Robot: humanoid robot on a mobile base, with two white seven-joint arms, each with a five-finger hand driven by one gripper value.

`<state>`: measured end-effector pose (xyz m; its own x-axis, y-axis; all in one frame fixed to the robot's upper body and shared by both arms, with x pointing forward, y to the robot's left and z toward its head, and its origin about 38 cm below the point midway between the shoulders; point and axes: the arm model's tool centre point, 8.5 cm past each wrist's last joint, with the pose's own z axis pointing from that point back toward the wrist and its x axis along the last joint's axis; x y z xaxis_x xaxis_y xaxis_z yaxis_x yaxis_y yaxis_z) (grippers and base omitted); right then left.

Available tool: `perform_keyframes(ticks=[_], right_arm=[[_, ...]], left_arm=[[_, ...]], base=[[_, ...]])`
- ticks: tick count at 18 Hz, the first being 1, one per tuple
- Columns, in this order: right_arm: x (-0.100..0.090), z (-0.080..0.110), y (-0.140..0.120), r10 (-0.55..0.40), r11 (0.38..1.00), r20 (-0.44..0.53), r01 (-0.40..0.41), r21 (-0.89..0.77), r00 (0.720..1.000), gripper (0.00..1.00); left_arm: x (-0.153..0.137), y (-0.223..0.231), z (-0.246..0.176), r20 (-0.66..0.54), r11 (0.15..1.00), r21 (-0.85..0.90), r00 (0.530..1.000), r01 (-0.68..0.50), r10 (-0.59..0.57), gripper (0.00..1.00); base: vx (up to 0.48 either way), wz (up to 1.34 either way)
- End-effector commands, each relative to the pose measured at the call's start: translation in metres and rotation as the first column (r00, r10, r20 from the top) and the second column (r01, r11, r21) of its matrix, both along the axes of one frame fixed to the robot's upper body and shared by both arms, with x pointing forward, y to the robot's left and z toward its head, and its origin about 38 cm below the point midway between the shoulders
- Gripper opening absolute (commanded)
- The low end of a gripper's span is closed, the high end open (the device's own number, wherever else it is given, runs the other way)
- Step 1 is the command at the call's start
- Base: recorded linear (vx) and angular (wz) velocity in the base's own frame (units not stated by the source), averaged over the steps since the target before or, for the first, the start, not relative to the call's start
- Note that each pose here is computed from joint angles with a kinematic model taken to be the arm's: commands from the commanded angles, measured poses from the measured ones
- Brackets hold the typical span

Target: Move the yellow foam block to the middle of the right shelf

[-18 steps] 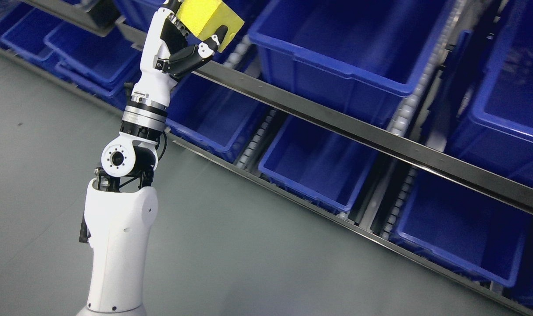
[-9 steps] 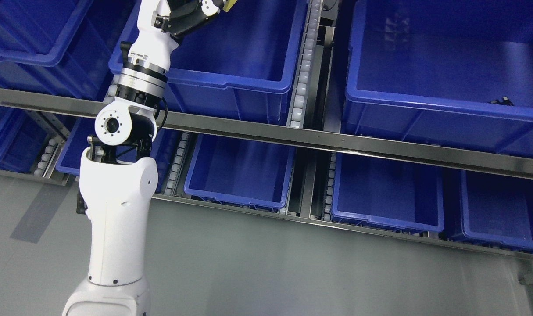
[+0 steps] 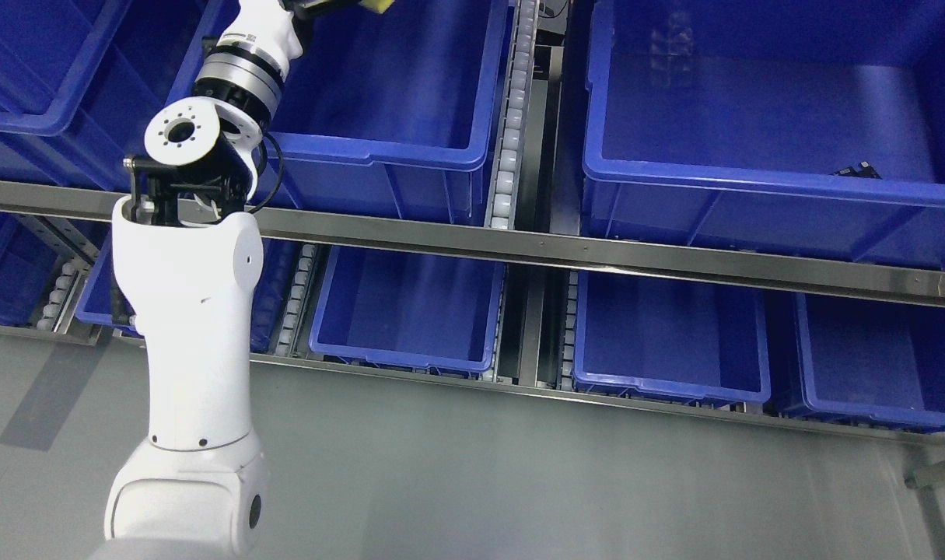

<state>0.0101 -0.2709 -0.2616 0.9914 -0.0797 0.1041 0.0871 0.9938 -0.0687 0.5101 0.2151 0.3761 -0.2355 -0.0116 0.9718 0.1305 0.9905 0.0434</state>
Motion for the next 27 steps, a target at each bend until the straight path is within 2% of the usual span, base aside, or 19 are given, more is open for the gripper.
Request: perform_keyframes(ticks=[1,3,4,6,7,9,13,27], right_arm=[[0.008,0.001,-0.012,0.002,1.0,0.02,-0.002,-0.019,1.0,1.0],[0.008,0.001,-0.012,0.002,1.0,0.02,-0.002,-0.019,1.0,1.0],[0.008,0.001,-0.012,0.002,1.0,0.02,-0.002,-0.019,1.0,1.0],[0.007,0.001,-0.012,0.002,1.0,0.019,-0.002,-0.019,1.0,1.0],[0.007,0.001,-0.012,0.002,1.0,0.019,-0.002,-0.019,1.0,1.0],[0.008,0.001,-0.012,0.002,1.0,0.02,-0.002,-0.019,1.0,1.0],[0.008,0.001,-0.012,0.002,1.0,0.02,-0.002,-0.019,1.0,1.0],[0.007,0.001,-0.012,0.002,1.0,0.019,-0.002,-0.019,1.0,1.0]], left_arm=[[0.013,0.02,-0.003,-0.087,0.995,0.037,0.992,-0.093,0.096,1.0],[0.007,0.012,0.012,0.033,0.999,0.008,0.999,-0.044,0.043,1.0],[0.002,0.013,0.017,0.146,0.999,0.003,0.989,-0.04,0.039,1.0],[-0.01,0.011,0.009,0.322,1.0,0.02,0.947,-0.01,0.003,1.0],[-0.016,0.004,-0.001,0.375,0.998,0.057,0.925,0.04,-0.059,1.0],[-0.028,0.0,-0.036,0.354,0.99,0.1,0.927,0.098,-0.127,1.0],[-0.061,-0.009,-0.082,0.295,0.984,0.105,0.94,0.143,-0.168,1.0],[-0.056,0.002,-0.074,0.247,0.991,0.08,0.961,0.11,-0.127,1.0]], base=[[-0.005,0.03],[-0.002,0.01],[0.0,0.0],[0.0,0.0],[0.0,0.0],[0.0,0.0],[0.0,0.0],[0.0,0.0]])
